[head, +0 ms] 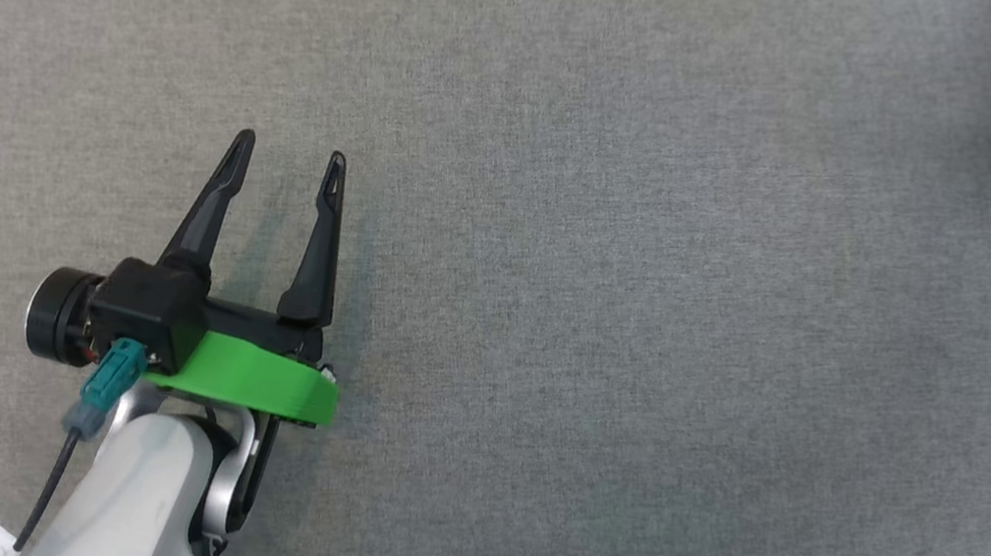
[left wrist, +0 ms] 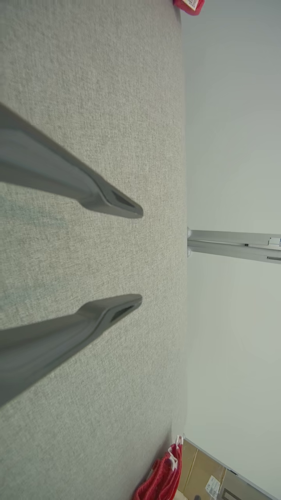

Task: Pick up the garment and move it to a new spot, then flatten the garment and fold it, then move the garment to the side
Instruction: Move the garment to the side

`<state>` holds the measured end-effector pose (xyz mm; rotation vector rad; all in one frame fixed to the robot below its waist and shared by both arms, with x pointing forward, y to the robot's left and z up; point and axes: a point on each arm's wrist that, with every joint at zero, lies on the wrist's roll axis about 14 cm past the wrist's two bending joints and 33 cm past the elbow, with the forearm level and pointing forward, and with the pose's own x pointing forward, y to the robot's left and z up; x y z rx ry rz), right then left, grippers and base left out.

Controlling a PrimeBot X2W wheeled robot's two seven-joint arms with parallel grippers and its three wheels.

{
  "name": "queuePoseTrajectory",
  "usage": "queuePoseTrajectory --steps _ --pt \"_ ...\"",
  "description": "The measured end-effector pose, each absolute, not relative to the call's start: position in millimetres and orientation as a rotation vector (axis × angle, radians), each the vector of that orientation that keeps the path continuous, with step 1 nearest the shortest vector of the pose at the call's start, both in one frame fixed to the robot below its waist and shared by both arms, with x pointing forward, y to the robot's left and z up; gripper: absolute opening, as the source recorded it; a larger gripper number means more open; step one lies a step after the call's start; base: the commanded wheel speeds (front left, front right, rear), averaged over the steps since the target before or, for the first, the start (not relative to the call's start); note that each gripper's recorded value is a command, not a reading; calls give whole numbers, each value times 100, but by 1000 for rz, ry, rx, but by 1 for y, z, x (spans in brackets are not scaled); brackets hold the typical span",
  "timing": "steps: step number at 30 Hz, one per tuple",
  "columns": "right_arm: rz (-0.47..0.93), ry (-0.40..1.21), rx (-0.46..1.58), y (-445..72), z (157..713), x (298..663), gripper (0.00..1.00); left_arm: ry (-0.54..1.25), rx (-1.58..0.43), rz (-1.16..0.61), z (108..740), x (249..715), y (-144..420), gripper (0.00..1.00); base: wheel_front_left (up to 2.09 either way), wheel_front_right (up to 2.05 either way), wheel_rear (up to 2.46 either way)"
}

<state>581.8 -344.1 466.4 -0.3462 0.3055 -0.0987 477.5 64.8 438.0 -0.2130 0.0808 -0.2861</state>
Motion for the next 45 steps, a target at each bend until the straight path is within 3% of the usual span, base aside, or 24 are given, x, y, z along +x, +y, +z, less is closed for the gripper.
queuePoseTrajectory --steps 11,23,45 --pt "-8 179 -187 -282 494 552 100 79 -192 -178 450 461 96 100 0 0 0" --pt "126 1 -12 -200 523 496 100 70 -222 -61 465 415 130 100 0 0 0" --pt "132 -49 155 -153 504 390 100 41 -248 -6 474 363 148 100 0 0 0"
